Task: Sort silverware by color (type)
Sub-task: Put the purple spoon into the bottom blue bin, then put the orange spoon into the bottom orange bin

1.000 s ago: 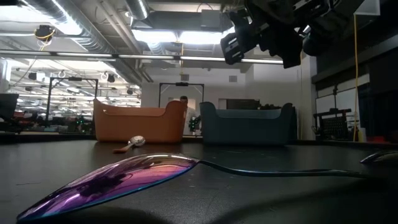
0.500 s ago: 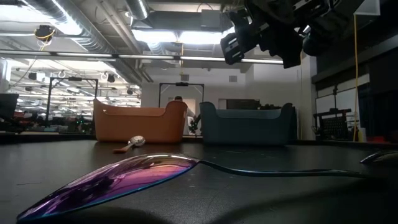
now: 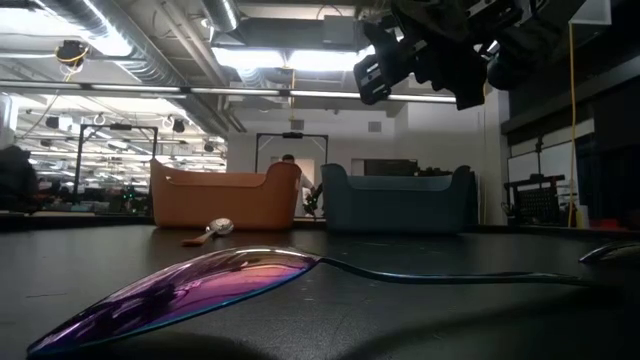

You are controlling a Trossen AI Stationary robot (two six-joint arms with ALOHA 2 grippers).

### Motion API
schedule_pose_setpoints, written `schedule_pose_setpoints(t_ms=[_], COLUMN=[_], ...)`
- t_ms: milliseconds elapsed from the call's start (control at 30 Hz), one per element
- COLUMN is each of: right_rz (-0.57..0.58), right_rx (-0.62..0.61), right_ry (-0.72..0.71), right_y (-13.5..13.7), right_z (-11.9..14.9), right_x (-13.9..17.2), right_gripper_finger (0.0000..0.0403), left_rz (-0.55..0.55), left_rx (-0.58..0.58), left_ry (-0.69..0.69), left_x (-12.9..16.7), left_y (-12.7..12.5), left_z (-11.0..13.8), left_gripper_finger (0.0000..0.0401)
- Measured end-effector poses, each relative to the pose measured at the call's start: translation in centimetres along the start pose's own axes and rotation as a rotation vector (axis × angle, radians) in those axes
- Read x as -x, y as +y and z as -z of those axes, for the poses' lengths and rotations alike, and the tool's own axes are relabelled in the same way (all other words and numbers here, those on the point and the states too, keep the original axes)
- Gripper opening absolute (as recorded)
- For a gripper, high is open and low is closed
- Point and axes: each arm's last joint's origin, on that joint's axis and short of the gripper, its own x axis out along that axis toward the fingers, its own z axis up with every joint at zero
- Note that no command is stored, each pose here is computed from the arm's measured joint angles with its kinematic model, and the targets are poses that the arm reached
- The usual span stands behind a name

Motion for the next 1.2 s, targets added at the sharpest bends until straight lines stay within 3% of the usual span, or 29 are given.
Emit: schedule_pose_setpoints(t_ms=[900,1200], right_rz=[0.001,0.001], right_rx=[0.028,0.028], right_ry=[0.0,0.0], right_y=[-0.02,-0.02], right_z=[0.01,0.01], right_x=[0.01,0.01], right_gripper_finger=[0.0133,0.0133], left_rz=[-0.056,-0.053], left_rx=[0.077,0.077], left_ry=[0.019,0.018], left_x=[-0.33,-0.34], left_y=[0.44,0.41], left_z=[0.21,0.2], left_gripper_finger=[0.0079,0.0083])
